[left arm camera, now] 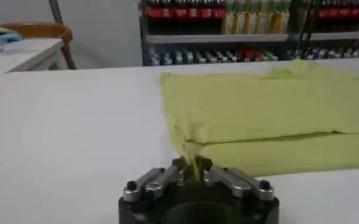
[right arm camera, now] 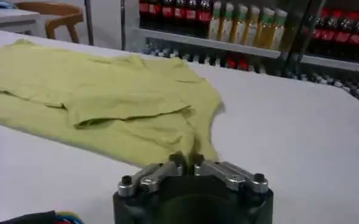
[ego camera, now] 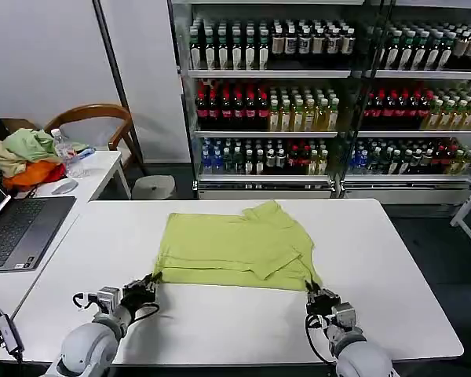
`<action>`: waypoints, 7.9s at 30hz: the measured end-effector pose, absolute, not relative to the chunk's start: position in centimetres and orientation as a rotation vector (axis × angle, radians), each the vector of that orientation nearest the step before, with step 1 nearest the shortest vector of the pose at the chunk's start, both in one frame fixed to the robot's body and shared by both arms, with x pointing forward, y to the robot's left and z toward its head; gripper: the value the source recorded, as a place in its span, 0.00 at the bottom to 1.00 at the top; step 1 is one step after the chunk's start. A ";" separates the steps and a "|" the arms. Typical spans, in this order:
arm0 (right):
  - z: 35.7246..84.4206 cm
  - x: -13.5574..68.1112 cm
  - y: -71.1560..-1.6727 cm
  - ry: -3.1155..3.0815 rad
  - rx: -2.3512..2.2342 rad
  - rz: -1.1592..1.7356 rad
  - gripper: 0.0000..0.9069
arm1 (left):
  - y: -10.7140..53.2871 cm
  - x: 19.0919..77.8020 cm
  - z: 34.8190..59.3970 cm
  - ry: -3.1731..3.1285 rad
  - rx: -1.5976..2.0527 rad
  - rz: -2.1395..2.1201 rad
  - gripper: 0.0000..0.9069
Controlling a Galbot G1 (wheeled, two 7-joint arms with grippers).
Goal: Fold and organize the clothes.
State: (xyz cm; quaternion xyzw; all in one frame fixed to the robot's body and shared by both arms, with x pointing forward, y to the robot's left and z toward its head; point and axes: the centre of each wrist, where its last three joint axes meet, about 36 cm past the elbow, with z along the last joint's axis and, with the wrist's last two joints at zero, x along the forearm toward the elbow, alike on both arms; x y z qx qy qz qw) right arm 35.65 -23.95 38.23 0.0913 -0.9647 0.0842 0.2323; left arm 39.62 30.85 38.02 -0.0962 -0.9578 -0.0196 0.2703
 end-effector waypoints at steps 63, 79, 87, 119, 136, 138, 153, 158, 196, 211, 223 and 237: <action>45.4 45.6 -22.2 -2.766 0.294 0.179 1.00 | 34.0 38.2 44.5 -2.645 -0.364 -0.143 1.00; 43.7 57.5 -18.6 -2.694 0.280 0.135 1.00 | 35.0 47.4 41.7 -2.638 -0.390 -0.092 1.00; 41.6 59.9 -17.5 -2.647 0.278 0.125 1.00 | 35.6 50.2 40.3 -2.600 -0.376 -0.090 1.00; 38.9 61.3 -15.5 -2.554 0.332 0.058 0.00 | 36.7 51.7 38.5 -2.544 -0.369 -0.063 0.06; 39.7 59.3 -16.3 -2.592 0.347 0.068 0.00 | 36.7 50.5 38.6 -2.556 -0.437 -0.062 0.04; 40.4 58.6 -16.6 -2.605 0.351 0.060 0.00 | 36.9 50.2 38.9 -2.566 -0.443 -0.072 0.04; 44.5 49.3 -18.4 -2.690 0.427 0.039 0.00 | 37.1 44.9 41.3 -2.662 -0.514 -0.047 0.04; 45.0 45.6 -18.9 -2.702 0.455 0.050 0.00 | 37.0 42.8 41.6 -2.676 -0.533 -0.043 0.06; 44.9 42.6 -19.5 -2.739 0.448 0.131 0.00 | 35.2 48.2 39.1 -2.652 -0.394 -0.001 1.00; 44.9 42.6 -19.5 -2.740 0.447 0.132 0.00 | 35.2 51.7 38.9 -2.592 -0.367 -0.033 0.30; 45.0 42.6 -19.5 -2.742 0.446 0.136 0.00 | 34.9 52.0 38.3 -2.559 -0.386 -0.045 0.06; 44.7 43.1 -19.6 -2.736 0.437 0.134 0.00 | 34.5 51.6 38.1 -2.552 -0.426 -0.043 0.06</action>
